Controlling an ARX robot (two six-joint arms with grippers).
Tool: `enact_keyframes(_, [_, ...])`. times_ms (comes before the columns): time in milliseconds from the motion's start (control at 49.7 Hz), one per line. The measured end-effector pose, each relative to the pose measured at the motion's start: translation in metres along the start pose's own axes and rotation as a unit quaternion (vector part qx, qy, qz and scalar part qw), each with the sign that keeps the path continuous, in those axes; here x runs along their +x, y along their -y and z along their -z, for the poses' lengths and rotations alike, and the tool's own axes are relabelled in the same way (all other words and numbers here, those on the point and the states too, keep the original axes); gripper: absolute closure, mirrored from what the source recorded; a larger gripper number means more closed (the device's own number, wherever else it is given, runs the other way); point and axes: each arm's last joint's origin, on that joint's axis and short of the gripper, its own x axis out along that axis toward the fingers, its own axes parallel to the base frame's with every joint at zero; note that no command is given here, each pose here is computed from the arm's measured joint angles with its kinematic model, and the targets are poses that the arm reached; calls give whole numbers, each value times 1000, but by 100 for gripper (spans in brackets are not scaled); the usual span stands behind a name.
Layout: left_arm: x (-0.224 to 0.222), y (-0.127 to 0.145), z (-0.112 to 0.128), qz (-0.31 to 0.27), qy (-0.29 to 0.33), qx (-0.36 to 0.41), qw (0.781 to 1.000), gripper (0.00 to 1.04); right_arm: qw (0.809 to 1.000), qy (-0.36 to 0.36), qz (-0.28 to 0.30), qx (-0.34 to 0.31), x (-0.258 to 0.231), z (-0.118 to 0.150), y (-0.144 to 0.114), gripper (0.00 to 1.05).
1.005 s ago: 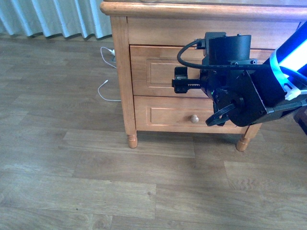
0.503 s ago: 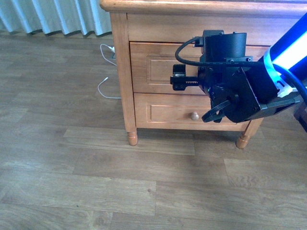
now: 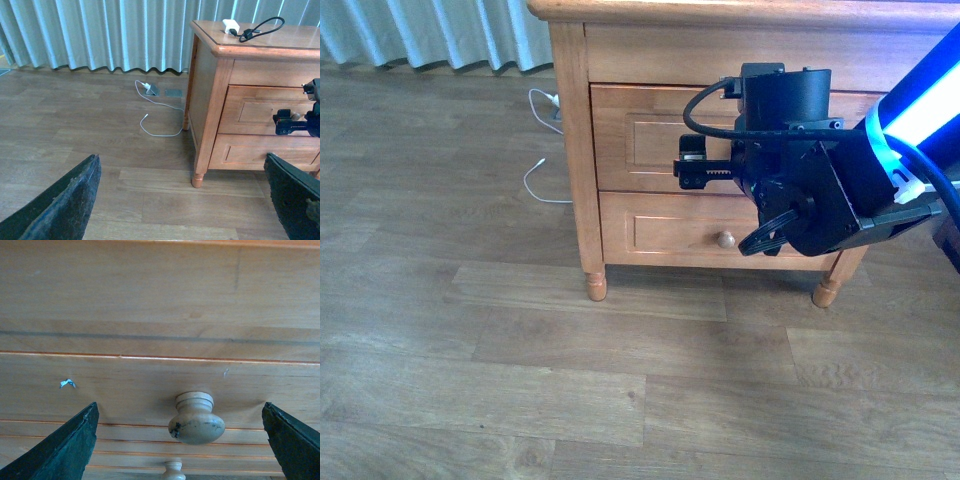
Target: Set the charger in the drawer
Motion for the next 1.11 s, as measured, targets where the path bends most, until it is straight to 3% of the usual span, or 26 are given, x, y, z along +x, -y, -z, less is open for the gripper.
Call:
enact_keyframes(60, [0,0,0,0,0,0,1000,6,1000,1,2,0,0,-1,0,10])
enact_keyframes(141, [0,0,0,0,0,0,1000,6,1000,2,5,1,0,-1,0,25])
enact_keyframes(543, [0,0,0,0,0,0,1000,6,1000,1,9,-1,1,-1,1,79])
enact_keyframes(1106, [0,0,0,0,0,0,1000,6,999,-36,1,24,-25,1,4,81])
